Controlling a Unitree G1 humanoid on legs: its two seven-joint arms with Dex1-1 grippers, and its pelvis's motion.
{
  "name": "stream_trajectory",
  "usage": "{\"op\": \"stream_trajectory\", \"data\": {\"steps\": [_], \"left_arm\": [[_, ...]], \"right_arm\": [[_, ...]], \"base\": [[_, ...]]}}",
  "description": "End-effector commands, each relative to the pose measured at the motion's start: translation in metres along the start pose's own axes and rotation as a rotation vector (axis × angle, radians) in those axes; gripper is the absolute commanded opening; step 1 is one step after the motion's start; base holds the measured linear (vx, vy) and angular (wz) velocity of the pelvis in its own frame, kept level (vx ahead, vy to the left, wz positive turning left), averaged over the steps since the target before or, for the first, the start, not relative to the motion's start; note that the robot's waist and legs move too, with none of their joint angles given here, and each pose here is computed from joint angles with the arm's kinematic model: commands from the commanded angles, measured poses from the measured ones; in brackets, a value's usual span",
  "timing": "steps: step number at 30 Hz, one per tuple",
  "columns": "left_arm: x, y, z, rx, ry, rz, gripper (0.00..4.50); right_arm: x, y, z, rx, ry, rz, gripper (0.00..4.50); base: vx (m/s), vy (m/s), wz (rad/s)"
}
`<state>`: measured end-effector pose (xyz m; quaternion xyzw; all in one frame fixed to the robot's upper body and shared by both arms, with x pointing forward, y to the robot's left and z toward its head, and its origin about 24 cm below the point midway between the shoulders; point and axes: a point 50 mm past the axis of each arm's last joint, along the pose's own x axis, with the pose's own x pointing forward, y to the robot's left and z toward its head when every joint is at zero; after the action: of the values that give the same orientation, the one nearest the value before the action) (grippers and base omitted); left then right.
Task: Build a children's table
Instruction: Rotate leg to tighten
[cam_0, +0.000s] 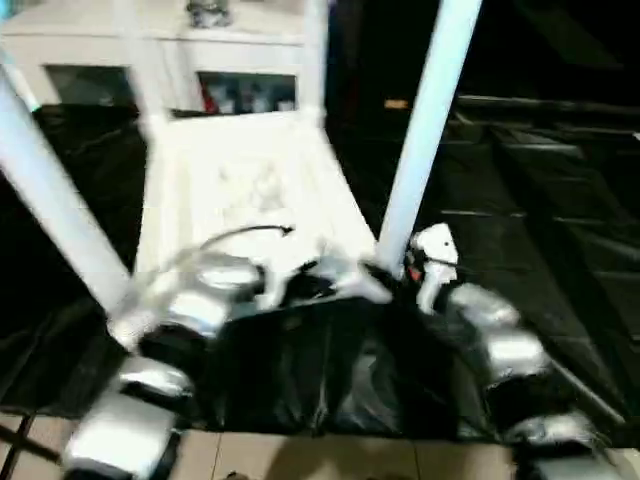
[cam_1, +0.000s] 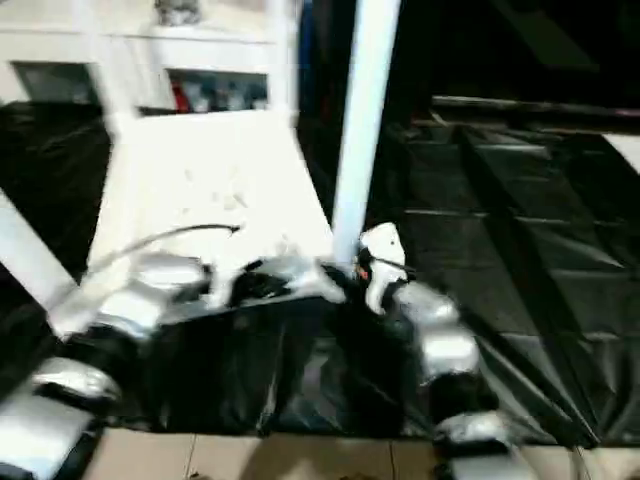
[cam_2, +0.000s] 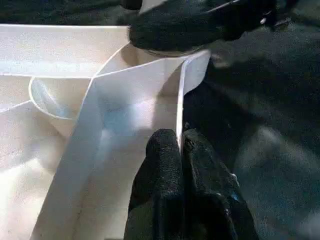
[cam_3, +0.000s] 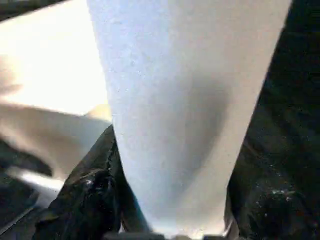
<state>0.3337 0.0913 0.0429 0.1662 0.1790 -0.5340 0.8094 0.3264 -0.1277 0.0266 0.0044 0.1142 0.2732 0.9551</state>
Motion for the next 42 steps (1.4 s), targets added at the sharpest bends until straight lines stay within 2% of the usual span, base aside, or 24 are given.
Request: {"op": "stream_trajectory", "data": {"steps": [1,3,5,6,8,9,11,12,13,15,18,23,26,34,42], "left_arm": [[0.016,-0.010,0.010,-0.027,-0.047,0.039,0.00],[0.022,-0.016,0.012,-0.030,-0.059,0.029,0.00],[0.023,-0.019,0.013,-0.035,-0.068,0.024,0.00],[0.023,-0.019,0.012,-0.034,-0.071,0.019,0.00],[0.022,-0.018,0.012,-0.031,-0.068,0.019,0.00],[0.015,-0.015,0.010,-0.011,-0.068,0.003,0.00],[0.011,-0.014,0.009,0.001,-0.070,-0.015,0.00],[0.008,-0.013,0.009,0.013,-0.074,-0.028,0.00],[0.008,-0.013,0.009,0.013,-0.074,-0.028,0.00],[-0.005,-0.009,0.003,0.048,-0.061,-0.090,0.00],[-0.017,-0.004,-0.003,0.074,-0.030,-0.142,0.00],[-0.033,0.001,-0.010,0.127,0.025,-0.232,0.00],[-0.041,0.003,-0.013,0.144,0.058,-0.280,0.00],[-0.046,0.006,-0.015,0.144,0.066,-0.328,0.00],[-0.046,0.007,-0.015,0.127,0.052,-0.343,0.00]], "right_arm": [[0.013,0.038,-0.014,0.034,0.059,0.082,2.47],[0.017,0.048,-0.010,0.045,0.034,0.092,2.47],[0.017,0.052,-0.006,0.015,0.007,0.105,2.47],[0.017,0.052,-0.003,0.009,-0.010,0.118,2.82],[0.016,0.050,-0.002,0.007,-0.015,0.108,3.17],[0.010,0.040,0.001,0.008,-0.021,0.168,3.17],[0.007,0.037,0.003,-0.013,-0.021,0.212,3.33],[0.006,0.036,0.004,-0.028,-0.018,0.240,3.61],[0.006,0.036,0.004,-0.028,-0.018,0.240,3.64],[-0.005,0.032,0.003,-0.098,0.028,0.432,3.64],[-0.015,0.028,0.003,-0.152,0.066,0.588,3.64],[-0.025,0.019,0.007,-0.162,0.113,0.751,3.64],[-0.025,0.015,0.007,-0.166,0.153,0.813,3.39],[-0.026,0.017,0.004,-0.168,0.238,0.949,2.76],[-0.021,0.020,0.004,-0.159,0.246,0.985,2.20]], "base": [[0.000,0.000,0.00],[0.000,0.000,0.00],[0.000,0.000,0.00],[0.000,0.000,0.00],[0.000,0.000,0.00],[0.000,0.000,0.00],[0.000,0.000,0.00],[0.000,0.000,0.00],[0.000,0.000,0.00],[0.000,0.000,0.00],[0.000,0.000,0.00],[0.000,0.000,0.00],[0.000,0.000,0.00],[0.000,0.000,0.00],[0.000,0.000,0.00]]}}
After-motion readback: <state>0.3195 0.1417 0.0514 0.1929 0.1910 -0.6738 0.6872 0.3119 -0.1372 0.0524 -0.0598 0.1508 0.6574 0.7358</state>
